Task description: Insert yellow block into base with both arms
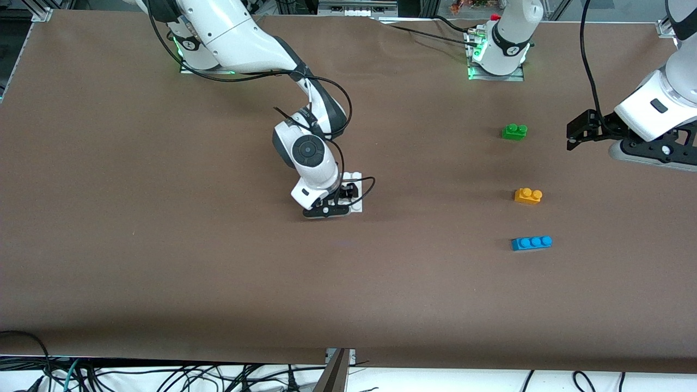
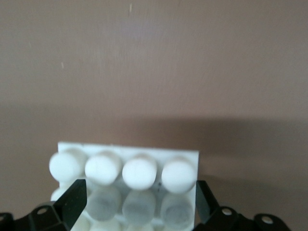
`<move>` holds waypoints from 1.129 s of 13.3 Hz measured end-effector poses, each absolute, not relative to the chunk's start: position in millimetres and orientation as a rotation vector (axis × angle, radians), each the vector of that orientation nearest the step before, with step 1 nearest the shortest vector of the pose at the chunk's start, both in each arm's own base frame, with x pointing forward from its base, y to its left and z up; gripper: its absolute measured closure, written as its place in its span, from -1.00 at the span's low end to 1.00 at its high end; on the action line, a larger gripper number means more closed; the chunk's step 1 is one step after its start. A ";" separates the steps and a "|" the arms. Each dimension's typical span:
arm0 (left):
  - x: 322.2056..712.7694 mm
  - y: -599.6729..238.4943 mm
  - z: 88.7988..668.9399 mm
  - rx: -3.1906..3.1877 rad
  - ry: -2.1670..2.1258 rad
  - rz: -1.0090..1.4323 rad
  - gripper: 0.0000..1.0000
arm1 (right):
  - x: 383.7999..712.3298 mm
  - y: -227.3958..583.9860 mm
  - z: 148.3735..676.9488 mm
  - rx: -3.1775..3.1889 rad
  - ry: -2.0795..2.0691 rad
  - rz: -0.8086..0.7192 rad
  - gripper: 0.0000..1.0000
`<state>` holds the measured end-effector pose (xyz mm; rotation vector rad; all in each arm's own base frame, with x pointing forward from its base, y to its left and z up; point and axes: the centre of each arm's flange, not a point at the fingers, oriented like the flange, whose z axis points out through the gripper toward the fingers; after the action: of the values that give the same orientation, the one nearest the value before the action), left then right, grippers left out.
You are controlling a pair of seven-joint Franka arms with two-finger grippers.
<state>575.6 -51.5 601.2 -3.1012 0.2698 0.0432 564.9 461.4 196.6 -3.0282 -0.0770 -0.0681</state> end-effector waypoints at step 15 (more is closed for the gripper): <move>575.4 -54.5 601.2 -3.101 0.278 0.043 -1.00 | 694.2 263.6 405.6 -3.147 -0.050 -0.122 -1.00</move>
<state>575.4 -54.5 601.2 -3.1007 0.2781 0.0429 694.2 263.6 405.6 -3.1468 -0.0498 -0.1223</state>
